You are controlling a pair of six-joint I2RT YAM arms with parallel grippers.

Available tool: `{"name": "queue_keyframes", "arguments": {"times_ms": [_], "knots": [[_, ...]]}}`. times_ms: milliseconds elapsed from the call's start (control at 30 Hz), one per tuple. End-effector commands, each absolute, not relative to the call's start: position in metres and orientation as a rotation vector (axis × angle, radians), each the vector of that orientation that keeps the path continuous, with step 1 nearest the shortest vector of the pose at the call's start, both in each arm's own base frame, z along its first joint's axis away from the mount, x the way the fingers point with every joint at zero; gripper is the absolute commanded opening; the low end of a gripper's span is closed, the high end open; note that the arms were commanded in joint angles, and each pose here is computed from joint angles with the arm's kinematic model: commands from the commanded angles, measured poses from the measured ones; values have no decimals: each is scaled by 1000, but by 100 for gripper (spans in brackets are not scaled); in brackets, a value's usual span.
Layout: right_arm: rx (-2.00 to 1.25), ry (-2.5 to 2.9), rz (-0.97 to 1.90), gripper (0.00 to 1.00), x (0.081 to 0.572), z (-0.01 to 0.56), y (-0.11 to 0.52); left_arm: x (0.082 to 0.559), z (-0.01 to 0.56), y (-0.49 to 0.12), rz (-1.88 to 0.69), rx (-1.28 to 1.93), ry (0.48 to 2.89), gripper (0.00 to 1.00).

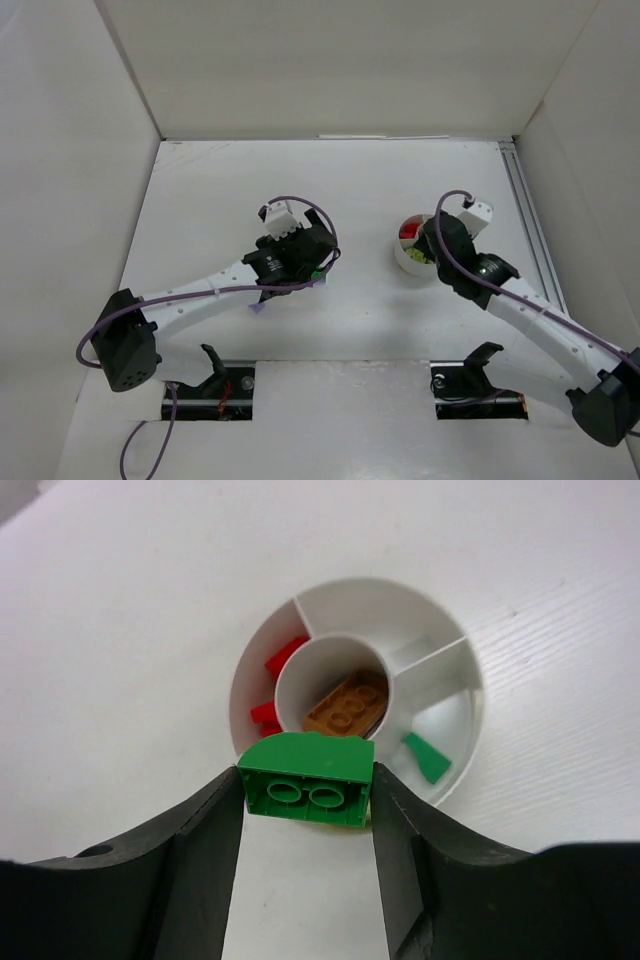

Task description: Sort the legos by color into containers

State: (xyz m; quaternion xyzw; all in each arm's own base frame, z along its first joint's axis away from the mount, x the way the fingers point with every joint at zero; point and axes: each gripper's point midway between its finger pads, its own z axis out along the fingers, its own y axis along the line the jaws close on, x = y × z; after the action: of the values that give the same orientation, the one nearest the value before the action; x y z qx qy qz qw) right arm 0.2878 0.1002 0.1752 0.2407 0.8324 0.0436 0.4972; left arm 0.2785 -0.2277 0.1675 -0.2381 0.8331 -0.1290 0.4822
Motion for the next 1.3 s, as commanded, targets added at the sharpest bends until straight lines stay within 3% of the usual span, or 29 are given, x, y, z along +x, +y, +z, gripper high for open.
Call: {"name": "queue_keyframes", "arguments": {"times_ms": [0,100,333,367,400,500,733,1000,1267], "knots": [[595,1929,3,34,287,191,67,280,177,-226,-348,-599,2001,99],[566,1939,-43,34,289,186,52,281,178,-228,-348,-599,2001,99],[456,1967,-34,46,305,174,57,283,175,-231,-324,-582,2014,99],[442,1978,-47,52,304,170,56,283,175,-231,-324,-581,2014,99],[442,1978,-47,69,304,170,56,283,174,-232,-330,-579,2021,99],[444,1970,-42,90,303,173,56,282,173,-234,-338,-576,2030,99],[393,1930,-12,92,297,190,54,277,166,-244,-360,-528,2089,99],[53,1892,122,91,296,214,86,258,124,-259,-352,-234,2272,99],[-26,1939,136,91,290,199,93,263,73,-257,-151,-205,2369,99]]}}
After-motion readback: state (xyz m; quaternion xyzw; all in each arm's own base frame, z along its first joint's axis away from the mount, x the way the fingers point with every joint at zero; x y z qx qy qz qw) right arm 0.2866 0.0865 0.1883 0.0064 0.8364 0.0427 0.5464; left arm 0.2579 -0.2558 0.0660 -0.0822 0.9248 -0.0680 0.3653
